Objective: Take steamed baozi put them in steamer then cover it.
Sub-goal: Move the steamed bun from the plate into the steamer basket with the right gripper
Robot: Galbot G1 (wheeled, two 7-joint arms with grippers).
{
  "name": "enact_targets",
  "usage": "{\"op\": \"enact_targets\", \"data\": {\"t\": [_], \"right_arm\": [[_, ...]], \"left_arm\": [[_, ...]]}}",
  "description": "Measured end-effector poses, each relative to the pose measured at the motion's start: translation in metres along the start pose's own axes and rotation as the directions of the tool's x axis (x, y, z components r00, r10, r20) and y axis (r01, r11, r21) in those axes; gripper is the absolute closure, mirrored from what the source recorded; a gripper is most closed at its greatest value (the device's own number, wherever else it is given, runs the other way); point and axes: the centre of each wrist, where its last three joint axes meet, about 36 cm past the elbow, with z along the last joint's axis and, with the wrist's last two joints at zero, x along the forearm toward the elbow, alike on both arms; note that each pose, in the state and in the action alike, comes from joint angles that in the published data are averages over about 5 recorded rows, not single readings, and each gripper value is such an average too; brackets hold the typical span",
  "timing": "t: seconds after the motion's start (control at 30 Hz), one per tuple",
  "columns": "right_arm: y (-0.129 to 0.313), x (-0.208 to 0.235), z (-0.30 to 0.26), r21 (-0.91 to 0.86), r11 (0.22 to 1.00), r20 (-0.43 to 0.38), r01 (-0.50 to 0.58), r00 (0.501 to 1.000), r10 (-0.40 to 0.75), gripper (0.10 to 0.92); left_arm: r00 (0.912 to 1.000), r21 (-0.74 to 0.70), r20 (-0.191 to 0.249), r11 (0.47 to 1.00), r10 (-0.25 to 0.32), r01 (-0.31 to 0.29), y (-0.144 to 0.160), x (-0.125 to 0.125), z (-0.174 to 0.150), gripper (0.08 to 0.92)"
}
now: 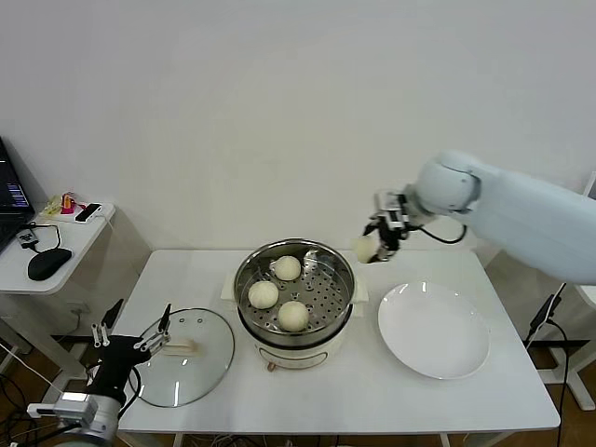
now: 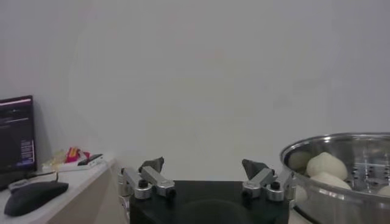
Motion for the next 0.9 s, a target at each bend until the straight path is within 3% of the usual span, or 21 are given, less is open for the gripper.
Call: {"op": "enact_targets", "data": {"t": [0.4, 0.9], "right_arm": [[0.002, -0.063, -0.065, -0.035, 0.998, -0.014, 0.061, 0.998, -0.062, 0.394], [0.009, -0.109, -0.077, -0.061, 0.994, -0.083, 0.092, 0.992, -0.097, 0.394]], "left_arm": [[0.9998, -0.004, 0.012, 1.000, -0.015, 0.015, 0.005, 0.000, -0.004, 0.177], [0.9996, -0.006, 0.011, 1.000, -0.026, 0.026, 0.010, -0.001, -0.002, 0.177]]}}
